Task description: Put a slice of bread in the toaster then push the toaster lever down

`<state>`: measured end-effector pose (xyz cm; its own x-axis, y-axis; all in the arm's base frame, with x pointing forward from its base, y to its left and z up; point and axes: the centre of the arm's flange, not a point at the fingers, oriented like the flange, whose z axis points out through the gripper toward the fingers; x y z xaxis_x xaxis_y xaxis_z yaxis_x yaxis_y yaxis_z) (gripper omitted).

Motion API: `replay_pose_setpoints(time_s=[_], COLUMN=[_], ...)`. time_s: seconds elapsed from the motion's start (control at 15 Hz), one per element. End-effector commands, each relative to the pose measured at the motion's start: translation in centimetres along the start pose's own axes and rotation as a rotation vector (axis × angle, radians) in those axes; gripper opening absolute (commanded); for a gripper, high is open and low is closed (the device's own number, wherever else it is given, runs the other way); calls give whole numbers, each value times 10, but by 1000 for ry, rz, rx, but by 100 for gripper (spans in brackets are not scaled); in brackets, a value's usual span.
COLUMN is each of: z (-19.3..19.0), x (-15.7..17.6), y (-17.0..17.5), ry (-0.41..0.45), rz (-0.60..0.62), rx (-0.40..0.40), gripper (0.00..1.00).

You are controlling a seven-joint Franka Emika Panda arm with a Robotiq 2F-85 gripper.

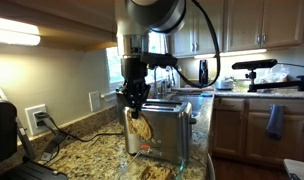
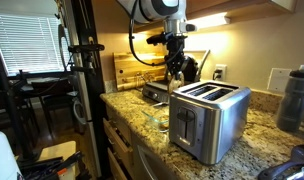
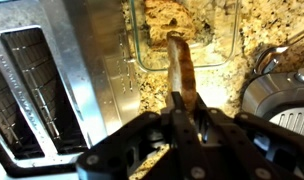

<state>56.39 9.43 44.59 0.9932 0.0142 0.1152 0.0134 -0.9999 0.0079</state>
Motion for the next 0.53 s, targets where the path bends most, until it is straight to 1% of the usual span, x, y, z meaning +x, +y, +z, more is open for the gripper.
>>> replay_pose_setpoints(time_s=[0.0, 0.47], z=[-34, -77], x=[1, 12], y=[20, 53], ry=[16, 62], rz=[-7, 17], rx=[-25, -56], gripper=[5, 5])
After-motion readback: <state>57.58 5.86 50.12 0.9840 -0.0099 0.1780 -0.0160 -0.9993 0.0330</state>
